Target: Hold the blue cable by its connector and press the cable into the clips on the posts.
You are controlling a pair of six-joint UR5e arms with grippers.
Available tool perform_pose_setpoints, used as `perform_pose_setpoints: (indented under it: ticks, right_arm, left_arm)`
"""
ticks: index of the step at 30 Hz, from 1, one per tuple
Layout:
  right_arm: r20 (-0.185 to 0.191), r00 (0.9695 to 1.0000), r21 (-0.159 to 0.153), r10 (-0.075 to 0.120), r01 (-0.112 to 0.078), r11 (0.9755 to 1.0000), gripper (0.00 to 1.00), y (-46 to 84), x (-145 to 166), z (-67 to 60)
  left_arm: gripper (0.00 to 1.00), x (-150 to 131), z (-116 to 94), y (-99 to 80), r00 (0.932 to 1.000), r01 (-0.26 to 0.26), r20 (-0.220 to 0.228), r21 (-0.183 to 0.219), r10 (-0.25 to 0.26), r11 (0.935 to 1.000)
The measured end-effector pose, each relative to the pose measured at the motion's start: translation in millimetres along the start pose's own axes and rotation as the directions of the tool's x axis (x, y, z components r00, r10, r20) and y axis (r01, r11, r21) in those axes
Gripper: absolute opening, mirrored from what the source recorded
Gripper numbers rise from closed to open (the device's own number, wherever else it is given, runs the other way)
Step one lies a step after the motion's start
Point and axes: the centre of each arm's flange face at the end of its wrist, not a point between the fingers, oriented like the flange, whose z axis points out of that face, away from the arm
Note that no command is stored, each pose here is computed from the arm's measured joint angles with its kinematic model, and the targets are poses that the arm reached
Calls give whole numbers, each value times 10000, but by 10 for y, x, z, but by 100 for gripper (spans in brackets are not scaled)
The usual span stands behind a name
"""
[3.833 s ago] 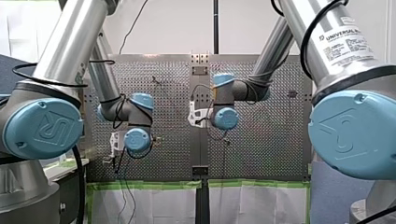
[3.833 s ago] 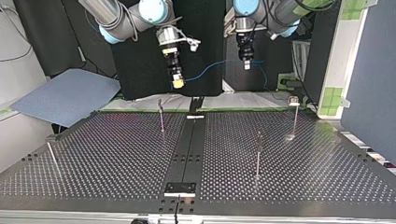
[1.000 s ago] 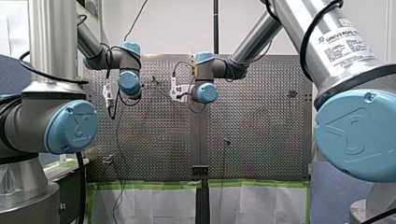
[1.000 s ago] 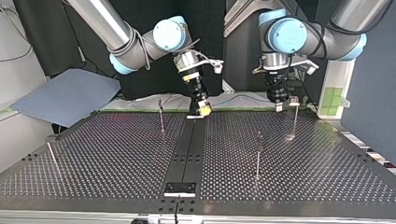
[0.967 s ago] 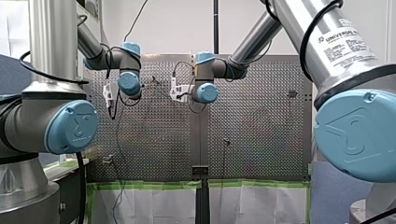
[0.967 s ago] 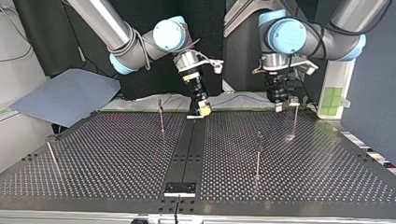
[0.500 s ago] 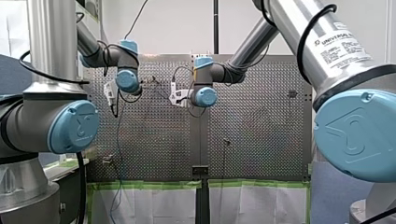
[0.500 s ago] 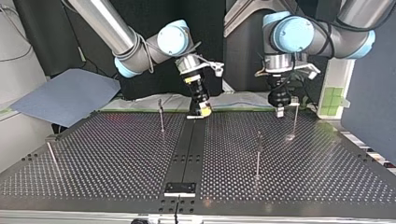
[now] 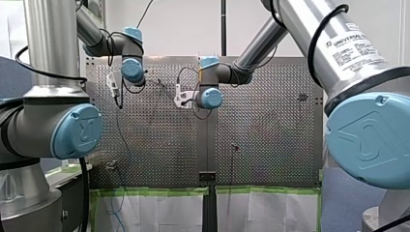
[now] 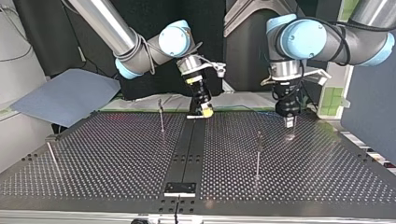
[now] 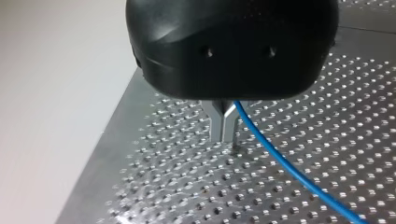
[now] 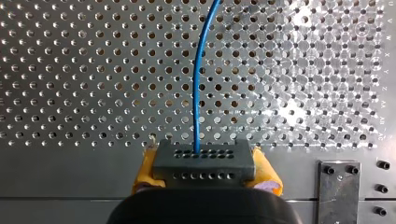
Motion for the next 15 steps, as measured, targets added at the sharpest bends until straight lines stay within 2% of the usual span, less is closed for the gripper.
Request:
perform_pose_setpoints:
  ticks: [4, 8, 15]
  right_arm:
    - [-69, 10000, -44, 37, -38, 10000, 0, 27, 34, 28]
    - [-226, 9997, -69, 108, -109, 9999, 0, 52, 129, 93]
    - [-407, 9990, -110, 179, -184, 9998, 0, 87, 347, 215]
  left_arm:
    - [1, 74, -46, -21, 9979, -526, -391, -254, 516, 9983]
    - [1, -10, -137, -5, 9947, -934, -473, -473, 911, 9945]
    - [1, 11, -122, -16, 9931, -1055, -551, -310, 1037, 9939]
